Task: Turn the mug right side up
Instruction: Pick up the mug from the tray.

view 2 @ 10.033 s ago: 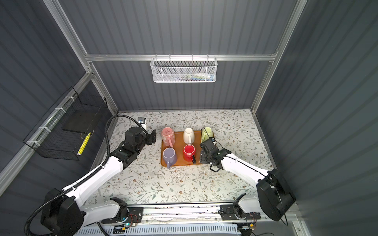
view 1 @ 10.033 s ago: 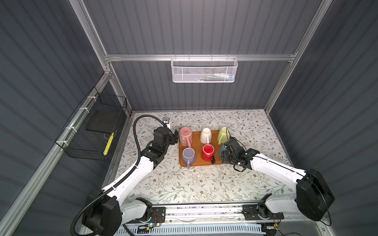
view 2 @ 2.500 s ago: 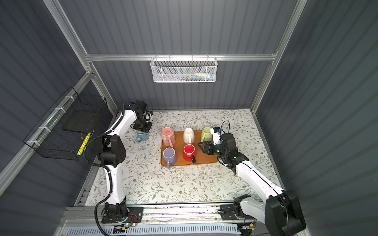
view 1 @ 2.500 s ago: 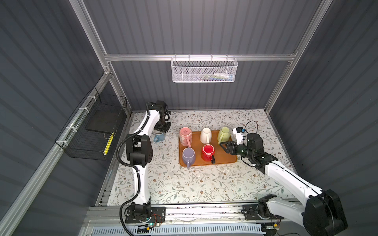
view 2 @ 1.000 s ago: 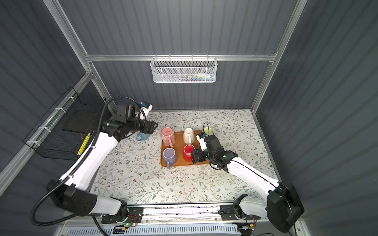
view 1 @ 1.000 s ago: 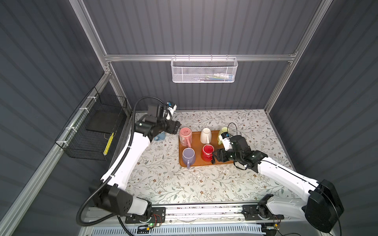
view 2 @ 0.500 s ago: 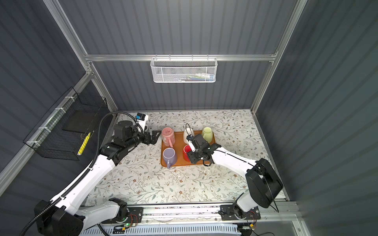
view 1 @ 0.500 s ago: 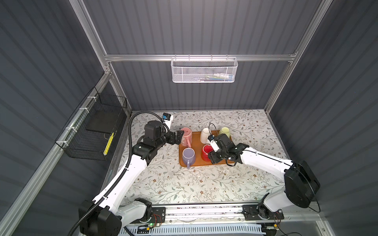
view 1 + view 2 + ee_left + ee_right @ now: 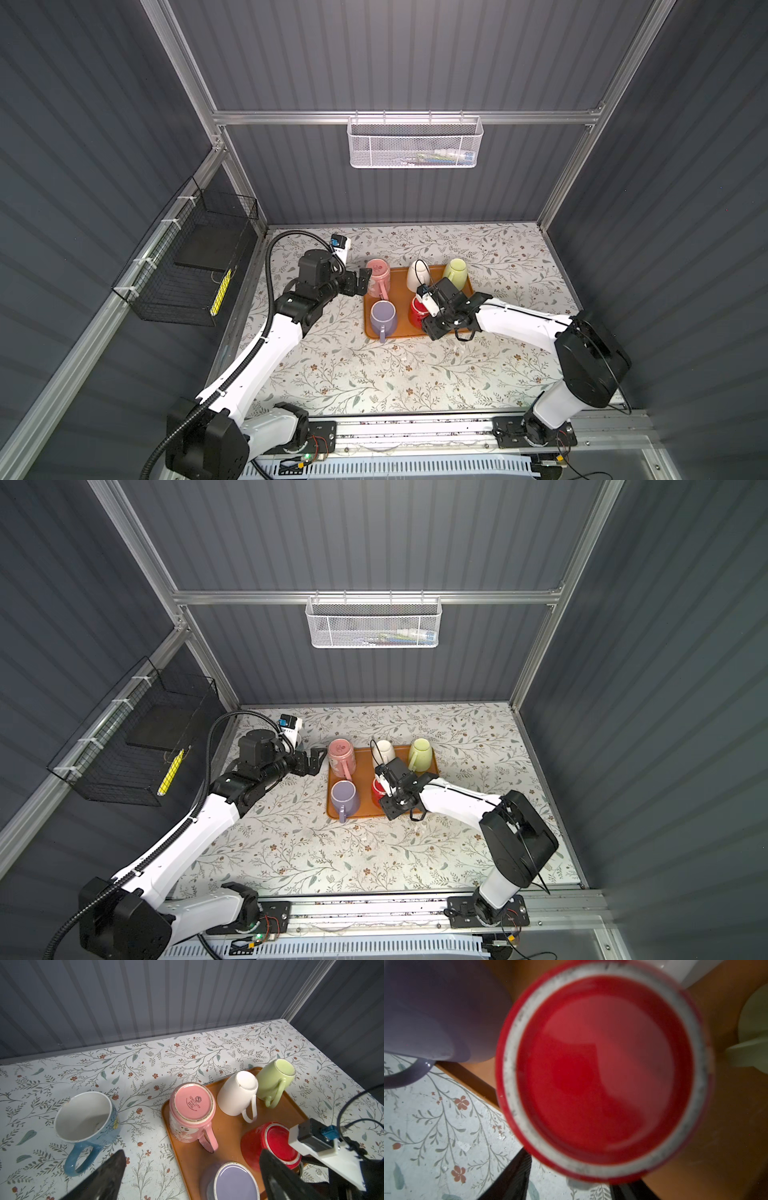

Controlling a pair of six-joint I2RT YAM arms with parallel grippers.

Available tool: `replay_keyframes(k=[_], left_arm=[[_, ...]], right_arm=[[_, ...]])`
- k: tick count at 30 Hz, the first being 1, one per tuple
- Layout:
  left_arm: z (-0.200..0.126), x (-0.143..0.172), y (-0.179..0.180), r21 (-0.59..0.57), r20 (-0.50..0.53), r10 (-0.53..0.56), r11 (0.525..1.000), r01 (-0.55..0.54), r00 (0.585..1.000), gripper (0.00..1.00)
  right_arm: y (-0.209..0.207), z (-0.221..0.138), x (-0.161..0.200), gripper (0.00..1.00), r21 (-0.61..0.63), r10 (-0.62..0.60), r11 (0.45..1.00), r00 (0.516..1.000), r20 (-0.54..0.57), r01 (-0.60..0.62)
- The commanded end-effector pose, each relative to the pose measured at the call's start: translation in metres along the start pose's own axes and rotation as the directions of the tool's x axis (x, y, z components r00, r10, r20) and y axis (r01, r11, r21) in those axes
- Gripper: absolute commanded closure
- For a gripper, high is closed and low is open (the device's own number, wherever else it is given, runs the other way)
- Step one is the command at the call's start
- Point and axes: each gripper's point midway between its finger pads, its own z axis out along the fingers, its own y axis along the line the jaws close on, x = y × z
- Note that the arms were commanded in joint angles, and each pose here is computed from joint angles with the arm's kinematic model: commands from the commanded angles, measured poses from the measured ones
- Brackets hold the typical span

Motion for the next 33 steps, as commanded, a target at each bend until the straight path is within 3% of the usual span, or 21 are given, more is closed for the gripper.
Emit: replay_keyframes(k=[1, 17, 26, 33], left_arm=[[-0.001, -0.012, -0.005, 0.027, 0.008, 0.03, 0.999, -0.031, 1.0, 0.0], [0.014, -0.013, -0.009, 0.062, -0.007, 0.039, 0.997, -0.039, 0.999, 0.0], [0.015, -0.008, -0.012, 0.077, -0.03, 0.048, 0.996, -0.046, 0.998, 0.03], [0.015, -0.008, -0.011, 0.075, -0.033, 0.048, 0.996, -0.045, 0.998, 0.03]], right_arm=[[-0.002, 0.012, 0.014, 0.43, 0.02, 0.0, 1.0, 0.999, -0.05, 0.002], [-0.009, 0.02, 0.004, 0.72, 0.069, 0.036, 0.997, 0.999, 0.024, -0.038], [-0.013, 0.025, 0.0, 0.78, 0.099, 0.035, 0.994, 0.999, 0.019, -0.037], [-0.011, 0.02, -0.007, 0.92, 0.089, 0.034, 0.995, 0.999, 0.036, -0.037]])
